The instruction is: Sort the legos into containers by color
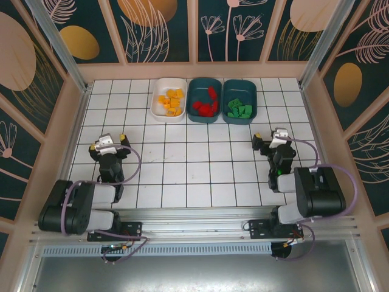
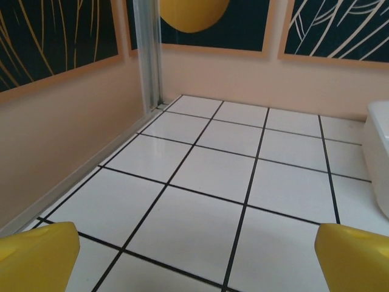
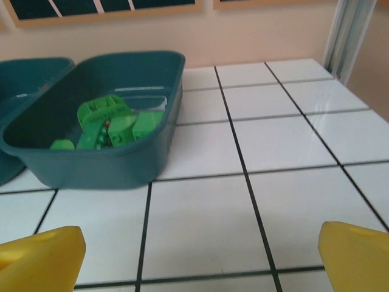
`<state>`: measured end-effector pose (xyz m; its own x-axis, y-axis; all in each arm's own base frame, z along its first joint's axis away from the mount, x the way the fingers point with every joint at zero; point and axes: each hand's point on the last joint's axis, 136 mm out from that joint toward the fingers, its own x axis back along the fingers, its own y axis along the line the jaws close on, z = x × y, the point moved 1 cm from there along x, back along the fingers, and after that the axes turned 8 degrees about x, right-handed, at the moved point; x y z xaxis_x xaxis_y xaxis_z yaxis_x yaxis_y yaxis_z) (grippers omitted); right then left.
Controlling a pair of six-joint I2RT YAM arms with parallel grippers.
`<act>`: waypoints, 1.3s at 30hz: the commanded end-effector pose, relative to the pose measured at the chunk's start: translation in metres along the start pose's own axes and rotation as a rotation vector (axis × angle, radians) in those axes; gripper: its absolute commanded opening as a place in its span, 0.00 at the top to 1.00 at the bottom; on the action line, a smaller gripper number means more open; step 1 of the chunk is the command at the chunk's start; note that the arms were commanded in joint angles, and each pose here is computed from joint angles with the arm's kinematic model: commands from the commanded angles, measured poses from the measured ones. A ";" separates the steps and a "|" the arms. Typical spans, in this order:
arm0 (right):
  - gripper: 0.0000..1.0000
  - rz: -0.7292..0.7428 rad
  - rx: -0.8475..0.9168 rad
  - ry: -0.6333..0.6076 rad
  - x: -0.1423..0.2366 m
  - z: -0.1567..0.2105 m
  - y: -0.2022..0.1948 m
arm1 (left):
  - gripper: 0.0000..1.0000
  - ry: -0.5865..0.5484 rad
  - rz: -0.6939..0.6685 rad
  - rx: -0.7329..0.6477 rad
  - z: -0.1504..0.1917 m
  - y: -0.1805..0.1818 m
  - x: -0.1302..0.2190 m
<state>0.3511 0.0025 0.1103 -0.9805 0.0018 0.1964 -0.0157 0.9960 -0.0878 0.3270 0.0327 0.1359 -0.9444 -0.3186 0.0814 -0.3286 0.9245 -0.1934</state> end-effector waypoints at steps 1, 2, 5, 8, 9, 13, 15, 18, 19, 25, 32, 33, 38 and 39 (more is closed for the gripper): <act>0.01 0.009 -0.024 -0.129 0.002 -0.023 -0.005 | 0.01 -0.087 0.049 0.020 -0.012 -0.007 -0.008; 0.01 0.003 -0.031 -0.090 -0.004 -0.017 -0.004 | 0.01 -0.071 0.042 0.015 -0.011 -0.009 -0.016; 0.01 0.012 -0.058 -0.064 -0.012 -0.016 -0.011 | 0.01 -0.002 0.050 0.025 -0.004 -0.009 -0.030; 0.01 0.012 -0.070 -0.047 -0.014 -0.014 -0.013 | 0.01 0.005 0.051 0.025 -0.004 -0.008 -0.031; 0.01 0.013 -0.069 -0.053 -0.014 -0.015 -0.013 | 0.01 0.005 0.051 0.024 -0.004 -0.008 -0.031; 0.01 0.013 -0.068 -0.051 -0.014 -0.014 -0.013 | 0.01 0.003 0.052 0.023 -0.004 -0.008 -0.030; 0.01 0.014 -0.067 -0.049 -0.014 -0.014 -0.013 | 0.01 0.001 0.052 0.024 -0.005 -0.008 -0.030; 0.01 0.014 -0.067 -0.050 -0.014 -0.014 -0.013 | 0.01 0.002 0.052 0.023 -0.004 -0.008 -0.030; 0.01 0.015 -0.067 -0.050 -0.014 -0.014 -0.013 | 0.01 0.001 0.053 0.024 -0.005 -0.008 -0.030; 0.01 0.015 -0.067 -0.051 -0.014 -0.014 -0.013 | 0.01 0.003 0.052 0.023 -0.004 -0.008 -0.030; 0.01 0.015 -0.067 -0.053 -0.014 -0.015 -0.013 | 0.01 0.009 0.052 0.023 -0.003 -0.009 -0.032; 0.01 0.015 -0.067 -0.054 -0.014 -0.015 -0.013 | 0.01 0.010 0.051 0.022 -0.003 -0.009 -0.032; 0.01 0.015 -0.068 -0.052 -0.014 -0.015 -0.013 | 0.01 0.003 0.051 0.021 -0.004 -0.008 -0.031; 0.01 0.013 -0.067 -0.051 -0.014 -0.014 -0.013 | 0.01 0.001 0.052 0.022 -0.005 -0.008 -0.030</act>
